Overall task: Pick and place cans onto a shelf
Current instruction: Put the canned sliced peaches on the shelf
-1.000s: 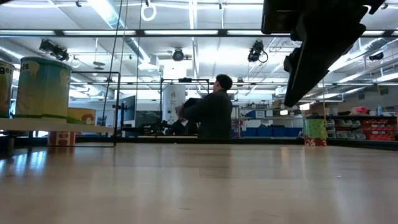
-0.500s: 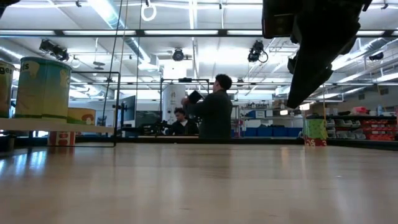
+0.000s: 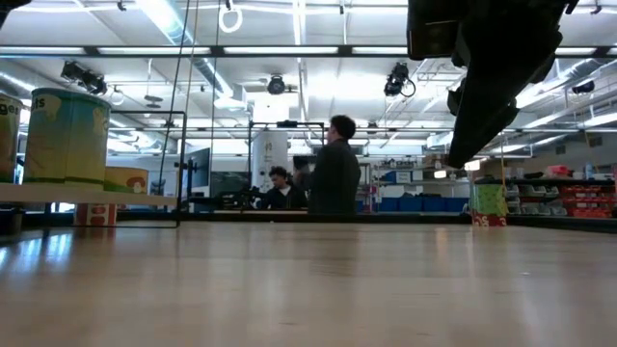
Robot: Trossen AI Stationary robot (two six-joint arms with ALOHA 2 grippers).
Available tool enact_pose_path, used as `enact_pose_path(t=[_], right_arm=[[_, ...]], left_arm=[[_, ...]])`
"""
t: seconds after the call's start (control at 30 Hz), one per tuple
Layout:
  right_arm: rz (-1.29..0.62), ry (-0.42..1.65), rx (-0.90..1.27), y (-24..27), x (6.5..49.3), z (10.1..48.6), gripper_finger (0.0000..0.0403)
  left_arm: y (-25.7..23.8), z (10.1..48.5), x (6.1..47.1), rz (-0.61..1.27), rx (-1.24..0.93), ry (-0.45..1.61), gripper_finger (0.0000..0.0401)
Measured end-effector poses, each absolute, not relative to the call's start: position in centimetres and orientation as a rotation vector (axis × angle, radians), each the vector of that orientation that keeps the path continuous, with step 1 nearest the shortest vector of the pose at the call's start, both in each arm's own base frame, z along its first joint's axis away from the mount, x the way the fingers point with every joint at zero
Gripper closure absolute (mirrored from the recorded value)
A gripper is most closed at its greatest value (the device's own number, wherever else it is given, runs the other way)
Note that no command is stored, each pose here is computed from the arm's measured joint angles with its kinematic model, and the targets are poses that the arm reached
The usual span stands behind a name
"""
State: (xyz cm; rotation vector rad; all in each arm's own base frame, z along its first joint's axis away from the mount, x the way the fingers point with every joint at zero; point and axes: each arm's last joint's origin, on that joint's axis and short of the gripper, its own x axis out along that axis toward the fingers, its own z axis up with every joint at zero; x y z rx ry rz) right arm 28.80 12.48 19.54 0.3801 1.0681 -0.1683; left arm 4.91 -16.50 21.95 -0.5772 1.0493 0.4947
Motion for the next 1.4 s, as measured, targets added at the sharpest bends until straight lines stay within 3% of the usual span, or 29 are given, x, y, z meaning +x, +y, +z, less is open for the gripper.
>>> enact_pose_path(t=[0.2,0.6,0.93,1.4], right_arm=[[-0.157,1.075,0.386,12.5,28.8,19.5,0.0153],[-0.155,1.077,0.389,12.6,28.8,19.5,0.0153],[-0.155,1.077,0.389,12.6,28.8,19.5,0.0153],[-0.158,1.075,0.387,12.5,28.8,19.5,0.0153]], left_arm=[[-16.1,21.3,4.9,0.478,-0.520,0.998,0.0113],[-15.8,20.3,4.8,0.472,-0.461,1.024,0.0054],[-15.9,20.5,4.6,0.460,-0.428,1.142,0.0051],[-16.4,23.0,4.8,0.406,-0.383,1.131,0.0051]])
